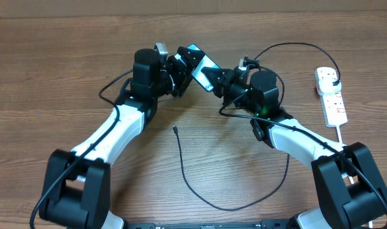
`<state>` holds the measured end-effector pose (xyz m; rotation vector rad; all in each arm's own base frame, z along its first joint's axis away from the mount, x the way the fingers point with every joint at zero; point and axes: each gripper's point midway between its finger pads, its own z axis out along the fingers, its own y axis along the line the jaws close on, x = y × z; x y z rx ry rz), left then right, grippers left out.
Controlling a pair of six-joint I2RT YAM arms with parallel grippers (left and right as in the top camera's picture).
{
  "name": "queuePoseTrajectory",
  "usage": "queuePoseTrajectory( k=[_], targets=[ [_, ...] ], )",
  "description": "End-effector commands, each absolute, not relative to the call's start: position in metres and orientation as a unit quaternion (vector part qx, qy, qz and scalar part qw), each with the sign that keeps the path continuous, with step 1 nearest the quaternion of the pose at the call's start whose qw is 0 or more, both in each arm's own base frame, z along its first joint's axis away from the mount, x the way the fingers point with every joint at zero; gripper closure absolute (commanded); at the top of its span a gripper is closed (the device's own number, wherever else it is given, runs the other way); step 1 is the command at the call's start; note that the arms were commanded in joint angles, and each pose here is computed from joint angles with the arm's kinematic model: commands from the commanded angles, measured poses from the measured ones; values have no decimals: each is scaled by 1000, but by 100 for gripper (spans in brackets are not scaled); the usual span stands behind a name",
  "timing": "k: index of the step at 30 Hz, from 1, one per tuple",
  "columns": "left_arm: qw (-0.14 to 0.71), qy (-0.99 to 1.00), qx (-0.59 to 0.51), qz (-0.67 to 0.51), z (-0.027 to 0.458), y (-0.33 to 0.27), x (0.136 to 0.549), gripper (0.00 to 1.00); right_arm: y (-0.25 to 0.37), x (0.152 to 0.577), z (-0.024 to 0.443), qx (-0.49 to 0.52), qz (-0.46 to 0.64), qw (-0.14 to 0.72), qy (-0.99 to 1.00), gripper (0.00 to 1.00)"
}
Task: Plug charger to phone and switch on socket
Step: 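Move the left gripper to the phone and regrasp its top end, then release the phone from the right gripper and hold it with the left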
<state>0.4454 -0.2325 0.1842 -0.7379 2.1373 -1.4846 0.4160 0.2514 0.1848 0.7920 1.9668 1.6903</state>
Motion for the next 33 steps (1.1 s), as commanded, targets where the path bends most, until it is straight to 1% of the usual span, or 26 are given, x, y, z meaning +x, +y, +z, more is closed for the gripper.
queuePoseTrajectory(
  k=[1,7,11,15,17,19,23,26,29,33],
  targets=[
    [178,755,-252,-578,191,-249,440,0,253,420,206,278,623,231,694,96],
    [184,745,-245,-593,199,-251,443,0,254,423,194,284,617,225,699,96],
    [182,744,-241,-595,200,-252,442,6,253,425,191,289,613,229,699,96],
    [188,737,-231,-607,208,-254,443,20,252,425,190,289,611,231,700,96],
    [190,729,-226,-618,216,-256,443,20,252,425,189,290,610,230,701,96],
    [193,722,-220,-627,222,-256,443,23,252,425,189,290,610,230,700,96],
    [196,718,-215,-632,226,-257,443,37,253,425,189,289,611,228,701,96],
    [195,718,-216,-632,226,-257,443,48,257,420,190,288,619,208,701,96],
    [197,718,-218,-631,226,-256,444,57,260,417,190,281,623,196,703,96],
    [197,718,-219,-631,226,-256,444,65,263,412,188,288,630,168,702,96]
  ],
)
